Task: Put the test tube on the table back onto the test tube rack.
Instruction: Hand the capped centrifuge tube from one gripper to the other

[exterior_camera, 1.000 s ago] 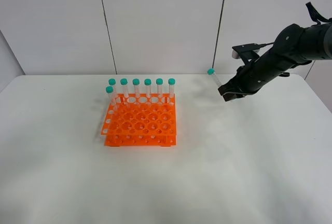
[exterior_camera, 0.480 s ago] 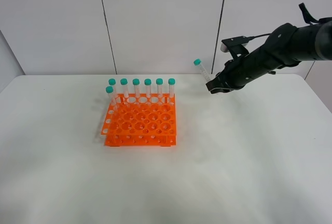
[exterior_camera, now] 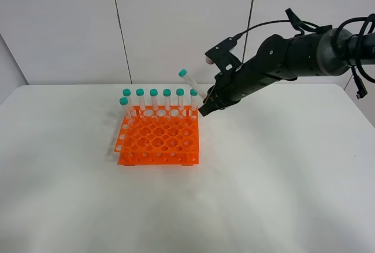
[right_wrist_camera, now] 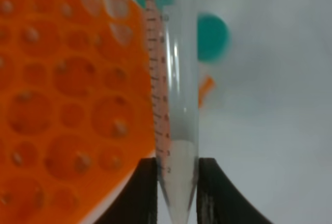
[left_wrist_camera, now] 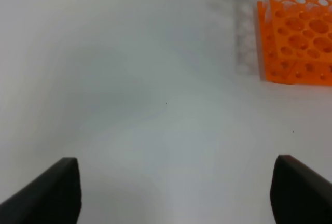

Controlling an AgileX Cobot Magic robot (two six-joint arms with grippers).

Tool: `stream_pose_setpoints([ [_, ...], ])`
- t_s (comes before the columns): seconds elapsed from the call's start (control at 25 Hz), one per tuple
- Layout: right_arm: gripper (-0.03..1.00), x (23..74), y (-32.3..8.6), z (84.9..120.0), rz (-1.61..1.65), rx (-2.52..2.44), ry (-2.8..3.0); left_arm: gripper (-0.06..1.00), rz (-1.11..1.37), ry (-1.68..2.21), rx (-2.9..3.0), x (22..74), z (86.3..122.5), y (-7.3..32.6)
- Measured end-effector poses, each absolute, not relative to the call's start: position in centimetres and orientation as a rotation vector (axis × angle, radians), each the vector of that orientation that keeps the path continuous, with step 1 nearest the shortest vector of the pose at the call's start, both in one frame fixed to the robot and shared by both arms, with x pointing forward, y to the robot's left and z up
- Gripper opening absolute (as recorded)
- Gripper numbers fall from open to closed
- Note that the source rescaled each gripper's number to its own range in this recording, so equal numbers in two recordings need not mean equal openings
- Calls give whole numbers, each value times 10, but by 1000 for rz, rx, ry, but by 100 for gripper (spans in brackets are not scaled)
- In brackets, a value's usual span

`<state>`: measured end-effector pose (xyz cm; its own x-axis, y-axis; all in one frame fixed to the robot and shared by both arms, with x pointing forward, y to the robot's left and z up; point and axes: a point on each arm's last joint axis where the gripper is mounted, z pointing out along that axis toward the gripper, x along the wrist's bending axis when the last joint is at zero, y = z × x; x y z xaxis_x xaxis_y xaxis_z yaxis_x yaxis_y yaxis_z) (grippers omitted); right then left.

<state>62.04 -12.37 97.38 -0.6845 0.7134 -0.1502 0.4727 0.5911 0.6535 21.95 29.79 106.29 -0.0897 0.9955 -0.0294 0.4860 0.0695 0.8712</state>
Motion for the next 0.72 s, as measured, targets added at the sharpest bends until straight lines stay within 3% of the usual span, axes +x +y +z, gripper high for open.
stream_pose_setpoints([
  [0.72,0,575,-18,995,1072,579,2246,100,943,1663,1494,219,1063,298],
])
